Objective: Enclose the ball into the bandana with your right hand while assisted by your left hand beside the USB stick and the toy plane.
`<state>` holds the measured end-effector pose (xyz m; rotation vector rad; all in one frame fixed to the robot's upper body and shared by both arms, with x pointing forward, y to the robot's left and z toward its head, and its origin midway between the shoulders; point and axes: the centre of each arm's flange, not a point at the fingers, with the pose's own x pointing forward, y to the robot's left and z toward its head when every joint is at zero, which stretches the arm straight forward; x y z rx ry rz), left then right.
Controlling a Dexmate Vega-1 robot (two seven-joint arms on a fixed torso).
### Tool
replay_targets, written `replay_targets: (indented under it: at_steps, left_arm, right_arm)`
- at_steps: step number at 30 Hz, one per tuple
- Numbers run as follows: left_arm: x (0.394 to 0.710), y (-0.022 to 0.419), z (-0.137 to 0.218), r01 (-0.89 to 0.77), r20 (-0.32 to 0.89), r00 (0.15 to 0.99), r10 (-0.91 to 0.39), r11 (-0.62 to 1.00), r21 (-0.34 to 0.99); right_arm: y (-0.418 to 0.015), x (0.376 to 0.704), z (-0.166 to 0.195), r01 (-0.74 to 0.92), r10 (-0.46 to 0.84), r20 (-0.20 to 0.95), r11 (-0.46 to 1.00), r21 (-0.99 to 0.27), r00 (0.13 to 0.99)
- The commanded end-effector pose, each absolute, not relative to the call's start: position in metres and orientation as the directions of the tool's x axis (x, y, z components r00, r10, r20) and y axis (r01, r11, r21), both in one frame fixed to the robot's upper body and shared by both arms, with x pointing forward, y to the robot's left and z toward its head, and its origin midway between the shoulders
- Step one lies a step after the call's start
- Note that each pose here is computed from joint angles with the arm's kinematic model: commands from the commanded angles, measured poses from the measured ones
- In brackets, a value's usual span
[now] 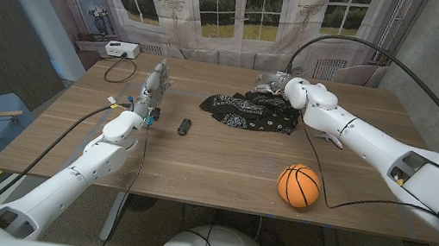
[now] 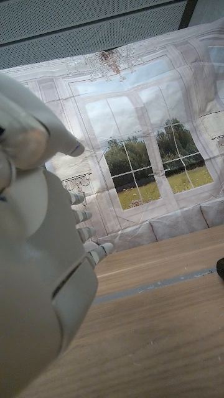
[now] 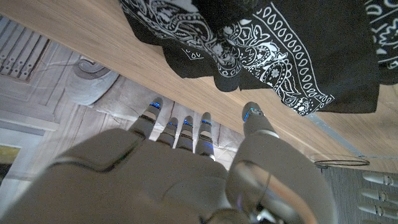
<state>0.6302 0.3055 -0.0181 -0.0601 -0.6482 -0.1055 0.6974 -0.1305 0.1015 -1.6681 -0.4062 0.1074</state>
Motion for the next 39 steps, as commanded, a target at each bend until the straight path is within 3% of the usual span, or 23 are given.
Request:
replay_targets:
  at_steps: [1, 15, 34, 39]
  left_arm:
    - [0.635, 0.302, -0.018, 0.119, 0.594, 0.801, -0.081, 0.993, -0.024]
    - [0.633, 0.302, -0.022, 0.11, 0.592, 0.803, -0.069, 0.993, -0.033]
    - [0.637, 0.299, -0.017, 0.125, 0.594, 0.8, -0.088, 0.992, -0.021]
    - [0.637, 0.3, -0.019, 0.126, 0.59, 0.802, -0.091, 0.992, -0.02]
  right_arm:
    - [-0.121, 0.711, 0.095, 0.118, 0.313, 0.057, -0.179, -0.977, 0.948]
    - [-0.105, 0.725, 0.096, 0.112, 0.269, 0.032, -0.289, -0.951, 0.963]
    - [-0.109, 0.727, 0.086, 0.199, 0.22, 0.12, -0.383, -0.902, 0.968]
    - [-0.11, 0.723, 0.085, 0.263, 0.253, 0.182, -0.34, -0.903, 0.95]
